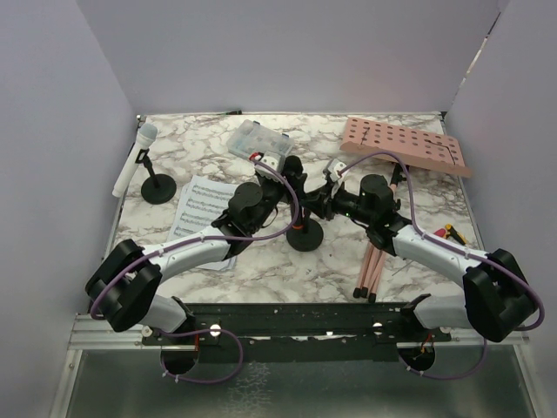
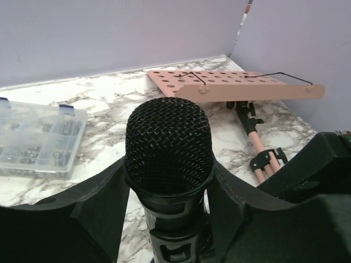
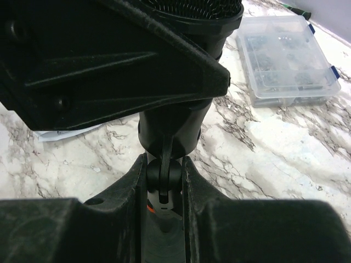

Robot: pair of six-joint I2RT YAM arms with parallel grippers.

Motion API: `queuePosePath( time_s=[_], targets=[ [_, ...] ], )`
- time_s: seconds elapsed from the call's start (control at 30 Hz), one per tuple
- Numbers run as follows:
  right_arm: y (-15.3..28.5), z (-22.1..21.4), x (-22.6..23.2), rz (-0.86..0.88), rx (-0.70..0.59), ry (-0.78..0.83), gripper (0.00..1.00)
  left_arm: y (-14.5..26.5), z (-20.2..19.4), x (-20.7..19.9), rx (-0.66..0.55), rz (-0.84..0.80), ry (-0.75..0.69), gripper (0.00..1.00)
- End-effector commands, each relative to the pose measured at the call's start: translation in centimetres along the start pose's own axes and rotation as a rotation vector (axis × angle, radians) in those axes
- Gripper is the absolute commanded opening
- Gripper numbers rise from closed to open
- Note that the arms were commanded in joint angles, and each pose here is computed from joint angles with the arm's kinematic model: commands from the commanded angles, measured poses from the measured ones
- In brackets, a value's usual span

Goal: Pack up the instrument practice props

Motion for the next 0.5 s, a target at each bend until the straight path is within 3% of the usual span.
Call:
queuePosePath(
  time_s=[0.0,0.07,0.27,0.47],
  targets=[
    [2.3,-7.5,4.2,0.147,0.349,-0.161,0.01,-1.5,6.4,0.3,-0.273,0.085,0.032,0.46],
    [2.4,-7.7,4.3,0.143,0.352,-0.17,0.0,-1.4,7.4,0.2,-0.297,0.087,0.014,0.31],
    [2.5,-7.6,4.4,0.122,0.35,-0.172,0.01,-0.9,11.5,0.3,-0.393,0.113,-0.034,0.0],
    [2.4,-7.9,4.4,0.125,0.358,-0.175,0.01,-0.7,15.4,1.4,-0.467,0.189,-0.037,0.0]
  ],
)
Point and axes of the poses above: each gripper's point midway between its finger pads, its own y axis back along the fingers, its own x axis along the line the jaws close on, z = x × y, the point moved 8 cm from there along y, back along the fingers, and after that the axes turned 11 degrees about y, right-handed, at the moved point
